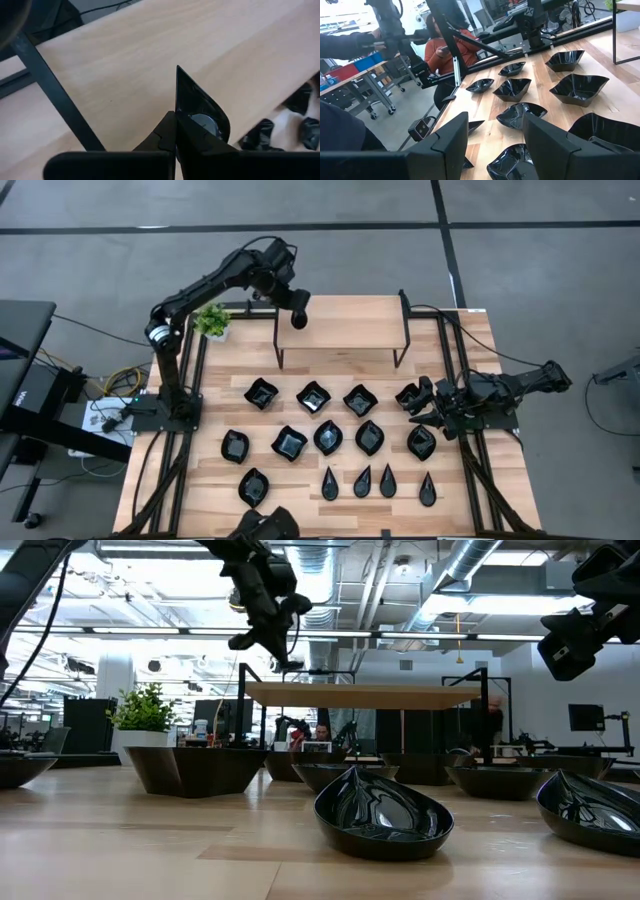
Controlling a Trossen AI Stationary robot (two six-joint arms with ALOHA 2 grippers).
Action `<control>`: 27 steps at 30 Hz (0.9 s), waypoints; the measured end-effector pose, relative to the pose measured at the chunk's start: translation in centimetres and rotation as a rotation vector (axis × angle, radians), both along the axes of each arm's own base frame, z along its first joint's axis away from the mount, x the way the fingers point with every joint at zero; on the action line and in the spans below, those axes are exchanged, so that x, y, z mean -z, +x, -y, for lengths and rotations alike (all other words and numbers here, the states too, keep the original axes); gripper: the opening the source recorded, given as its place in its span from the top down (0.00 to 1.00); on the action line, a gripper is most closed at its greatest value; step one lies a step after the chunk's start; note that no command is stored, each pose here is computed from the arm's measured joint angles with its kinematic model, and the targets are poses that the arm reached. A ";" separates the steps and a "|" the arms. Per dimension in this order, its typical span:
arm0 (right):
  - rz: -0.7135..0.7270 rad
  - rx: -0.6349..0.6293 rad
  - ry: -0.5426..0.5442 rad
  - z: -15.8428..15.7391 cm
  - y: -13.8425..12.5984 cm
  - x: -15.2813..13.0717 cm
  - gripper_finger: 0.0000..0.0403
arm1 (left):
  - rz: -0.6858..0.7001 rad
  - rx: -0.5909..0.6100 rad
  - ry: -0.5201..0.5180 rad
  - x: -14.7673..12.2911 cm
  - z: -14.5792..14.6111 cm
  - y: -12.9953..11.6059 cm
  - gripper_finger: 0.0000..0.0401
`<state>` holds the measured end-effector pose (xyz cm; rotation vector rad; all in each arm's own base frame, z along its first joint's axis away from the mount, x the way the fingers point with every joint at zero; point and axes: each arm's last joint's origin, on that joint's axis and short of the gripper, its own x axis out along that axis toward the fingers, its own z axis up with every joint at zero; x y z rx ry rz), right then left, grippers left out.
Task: Pick & Place Mini shaped plates
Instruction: Put the black drop shaped plate on the shelf
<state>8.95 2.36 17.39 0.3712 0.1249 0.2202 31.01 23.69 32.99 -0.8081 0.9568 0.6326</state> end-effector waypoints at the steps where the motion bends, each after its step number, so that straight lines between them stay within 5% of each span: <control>1: 0.000 0.000 0.000 0.0 0.0 0.0 0.55 | -0.009 -0.001 -0.004 0.2 0.0 0.0 0.99; 27: -0.017 0.000 -0.005 0.0 0.0 0.2 0.55 | -0.086 -0.068 0.004 2.0 -1.1 -0.6 0.99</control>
